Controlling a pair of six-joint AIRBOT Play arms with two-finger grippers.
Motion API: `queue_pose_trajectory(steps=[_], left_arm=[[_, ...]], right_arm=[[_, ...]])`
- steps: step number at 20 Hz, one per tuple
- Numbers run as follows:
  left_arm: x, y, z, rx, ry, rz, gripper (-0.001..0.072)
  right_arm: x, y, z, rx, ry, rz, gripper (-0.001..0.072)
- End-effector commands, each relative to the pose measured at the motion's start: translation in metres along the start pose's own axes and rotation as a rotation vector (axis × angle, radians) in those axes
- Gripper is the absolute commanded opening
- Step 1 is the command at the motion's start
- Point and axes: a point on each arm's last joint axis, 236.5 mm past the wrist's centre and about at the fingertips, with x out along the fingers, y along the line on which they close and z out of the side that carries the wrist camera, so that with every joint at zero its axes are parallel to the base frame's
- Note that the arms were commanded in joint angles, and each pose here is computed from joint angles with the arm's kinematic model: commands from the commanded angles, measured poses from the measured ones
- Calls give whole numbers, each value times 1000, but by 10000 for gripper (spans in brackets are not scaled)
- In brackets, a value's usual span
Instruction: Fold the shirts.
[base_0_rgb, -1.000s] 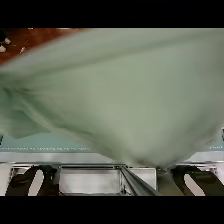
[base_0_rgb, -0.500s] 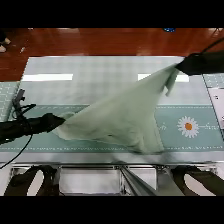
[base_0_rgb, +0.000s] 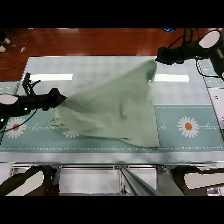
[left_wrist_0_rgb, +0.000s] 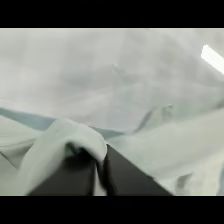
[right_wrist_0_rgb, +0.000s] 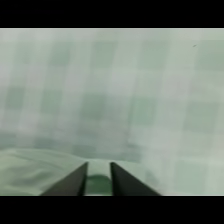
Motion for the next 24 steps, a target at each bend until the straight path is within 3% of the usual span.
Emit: queue_pose_trajectory(steps=[1,5,9,11,13,16,24], left_arm=[[24,-5,-9,-1,209,-36,506],[-37,31,-15,36,444,31,510],[-99,84,-19,-71,334,136,509],[-113,115,-41,-163,275,192,510],[-109,122,-80,-291,281,159,510],[-92,129,-122,-329,339,147,510],[-52,124,-93,-276,173,117,509]], right_arm=[[15,-17,3,61,13,-34,420],[-63,-91,-13,87,95,-246,408],[-132,-171,-78,254,154,-418,408],[-126,-178,-132,376,134,-378,408],[-104,-156,-190,443,145,-284,408],[-82,-115,-242,481,173,-154,408],[-77,-95,-264,432,223,-117,408]])
